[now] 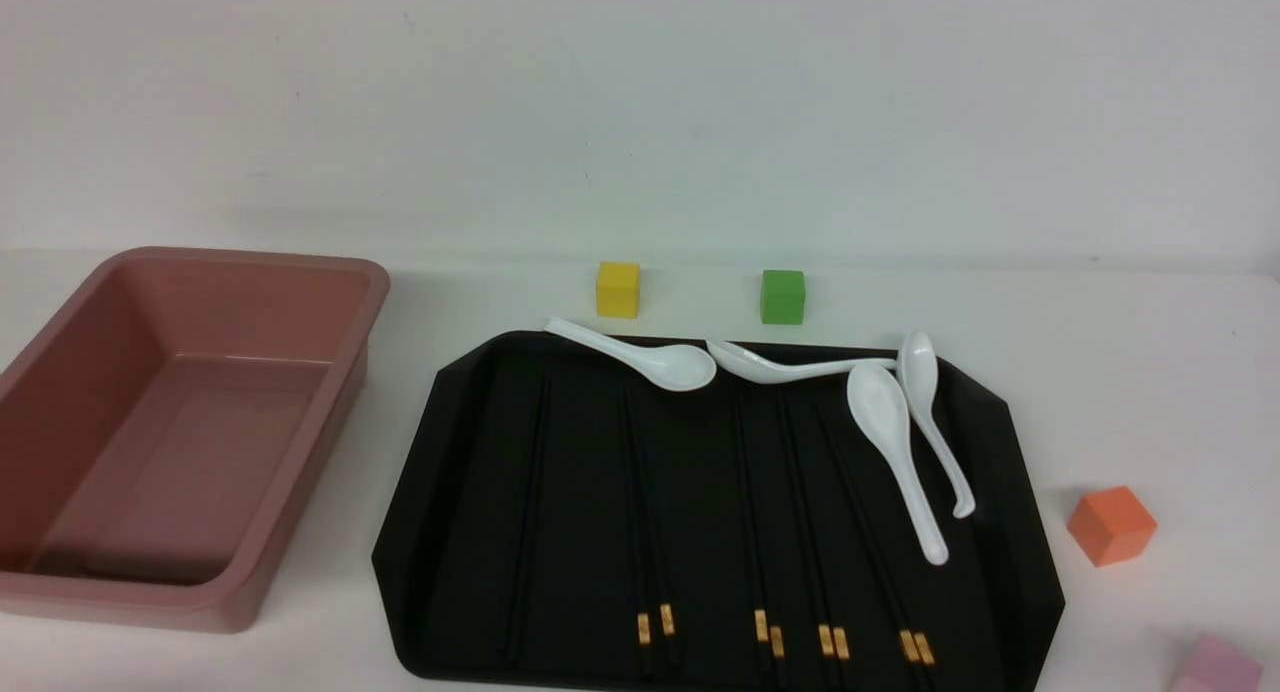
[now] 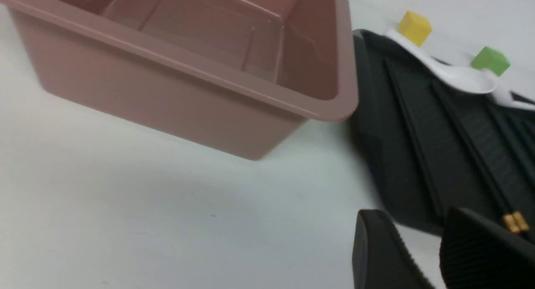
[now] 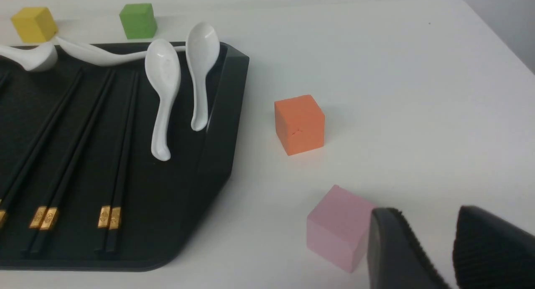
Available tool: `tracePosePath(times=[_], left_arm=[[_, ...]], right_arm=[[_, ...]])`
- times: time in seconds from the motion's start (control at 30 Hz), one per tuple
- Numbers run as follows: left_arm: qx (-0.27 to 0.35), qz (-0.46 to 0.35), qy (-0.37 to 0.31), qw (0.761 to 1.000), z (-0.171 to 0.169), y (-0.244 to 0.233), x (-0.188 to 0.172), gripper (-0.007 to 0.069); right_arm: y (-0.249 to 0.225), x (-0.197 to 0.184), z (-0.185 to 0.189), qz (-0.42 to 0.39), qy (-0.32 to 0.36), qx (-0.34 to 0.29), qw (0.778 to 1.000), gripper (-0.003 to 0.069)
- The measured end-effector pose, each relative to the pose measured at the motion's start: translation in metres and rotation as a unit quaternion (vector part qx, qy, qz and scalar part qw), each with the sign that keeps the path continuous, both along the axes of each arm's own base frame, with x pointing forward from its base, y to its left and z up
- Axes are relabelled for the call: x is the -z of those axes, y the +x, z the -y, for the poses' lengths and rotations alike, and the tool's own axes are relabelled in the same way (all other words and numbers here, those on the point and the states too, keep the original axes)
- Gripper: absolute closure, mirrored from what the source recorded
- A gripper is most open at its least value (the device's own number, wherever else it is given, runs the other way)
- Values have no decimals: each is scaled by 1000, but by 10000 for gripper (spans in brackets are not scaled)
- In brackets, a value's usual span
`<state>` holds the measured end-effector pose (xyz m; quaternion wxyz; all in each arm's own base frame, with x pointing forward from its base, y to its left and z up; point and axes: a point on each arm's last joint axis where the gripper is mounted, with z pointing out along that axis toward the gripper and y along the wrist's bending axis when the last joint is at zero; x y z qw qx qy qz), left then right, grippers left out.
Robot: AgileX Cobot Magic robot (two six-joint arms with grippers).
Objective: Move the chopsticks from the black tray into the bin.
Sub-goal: Use the left arm to grab a pair of chopsticks
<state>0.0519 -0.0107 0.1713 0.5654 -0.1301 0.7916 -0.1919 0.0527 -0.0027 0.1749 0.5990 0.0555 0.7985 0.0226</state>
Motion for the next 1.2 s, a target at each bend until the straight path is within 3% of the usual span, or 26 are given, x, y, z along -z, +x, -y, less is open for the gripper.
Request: tracePosePath(times=[0.17, 0.37, 0.57, 0.6, 0.67, 0.77, 0.9, 0.97, 1.03, 1.1, 1.2], left_arm=[[-4, -21, -171, 985, 8, -1, -3, 387], [-3, -44, -359, 932, 16, -2, -9, 387], [-10, -37, -429, 903, 16, -1, -14, 387], [-7, -37, -461, 887, 17, -2, -20, 387], [11, -18, -475, 879, 18, -4, -38, 390], [44, 55, -445, 893, 16, -13, -79, 431], [71, 107, -365, 922, 17, -17, -129, 550], [96, 61, -288, 951, 24, -6, -147, 638], [121, -44, -225, 966, 33, 12, -146, 638], [136, -182, -168, 959, 39, 35, -135, 638], [140, -311, -111, 933, 42, 66, -127, 638]], right_arm=[[0, 0, 0, 0, 0, 0, 1000, 419], [0, 0, 0, 0, 0, 0, 1000, 419], [0, 0, 0, 0, 0, 0, 1000, 419], [0, 0, 0, 0, 0, 0, 1000, 419], [0, 0, 0, 0, 0, 0, 1000, 419], [0, 0, 0, 0, 0, 0, 1000, 419], [0, 0, 0, 0, 0, 0, 1000, 419], [0, 0, 0, 0, -1, 0, 1000, 419], [0, 0, 0, 0, 0, 0, 1000, 419], [0, 0, 0, 0, 0, 0, 1000, 419], [0, 0, 0, 0, 0, 0, 1000, 419]])
